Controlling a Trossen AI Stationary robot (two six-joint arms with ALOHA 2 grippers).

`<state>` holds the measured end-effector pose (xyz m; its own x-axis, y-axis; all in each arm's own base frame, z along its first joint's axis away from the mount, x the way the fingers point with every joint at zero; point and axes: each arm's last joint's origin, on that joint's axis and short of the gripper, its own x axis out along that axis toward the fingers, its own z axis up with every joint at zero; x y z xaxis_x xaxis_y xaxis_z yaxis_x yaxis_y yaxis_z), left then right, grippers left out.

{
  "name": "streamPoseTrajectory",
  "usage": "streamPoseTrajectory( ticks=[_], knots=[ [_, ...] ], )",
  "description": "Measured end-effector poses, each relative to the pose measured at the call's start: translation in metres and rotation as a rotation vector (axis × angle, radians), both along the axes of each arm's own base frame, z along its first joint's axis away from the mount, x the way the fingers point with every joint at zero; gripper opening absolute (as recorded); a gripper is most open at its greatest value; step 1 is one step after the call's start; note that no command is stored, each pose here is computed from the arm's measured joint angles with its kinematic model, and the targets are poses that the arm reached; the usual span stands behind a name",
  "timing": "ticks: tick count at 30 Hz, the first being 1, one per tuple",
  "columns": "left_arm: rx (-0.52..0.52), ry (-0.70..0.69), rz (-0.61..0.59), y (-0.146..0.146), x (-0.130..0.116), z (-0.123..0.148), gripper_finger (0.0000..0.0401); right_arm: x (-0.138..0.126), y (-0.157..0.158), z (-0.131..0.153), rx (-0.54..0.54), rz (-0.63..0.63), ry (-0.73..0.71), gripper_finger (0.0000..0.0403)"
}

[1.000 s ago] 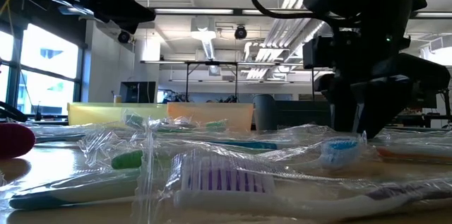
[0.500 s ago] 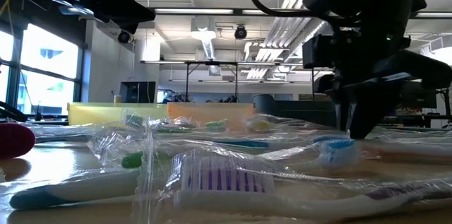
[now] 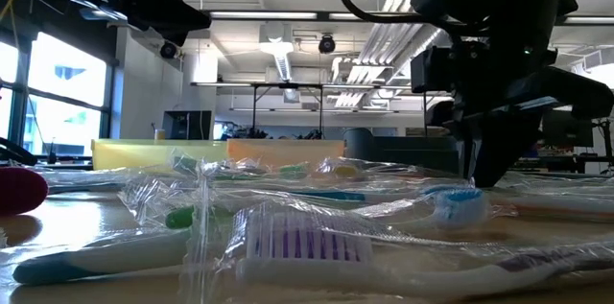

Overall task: Pick & Place Toothbrushes
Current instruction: Put the orange toothbrush into the blue bin

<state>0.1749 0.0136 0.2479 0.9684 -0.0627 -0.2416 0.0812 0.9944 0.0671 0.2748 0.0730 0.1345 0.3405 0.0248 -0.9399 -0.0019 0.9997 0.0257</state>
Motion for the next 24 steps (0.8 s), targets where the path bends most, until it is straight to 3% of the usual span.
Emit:
streamPoseTrajectory(
  ticks=[13,24],
  knots=[
    [-0.001,0.002,0.003,0.0,0.0,0.0,0.0,-0.012,-0.009,0.059,0.019,-0.018,-0.222,0.0018],
    [-0.002,0.003,0.003,0.0,0.0,0.0,0.0,-0.043,-0.025,0.124,-0.115,-0.148,-0.532,0.0018]
  ],
)
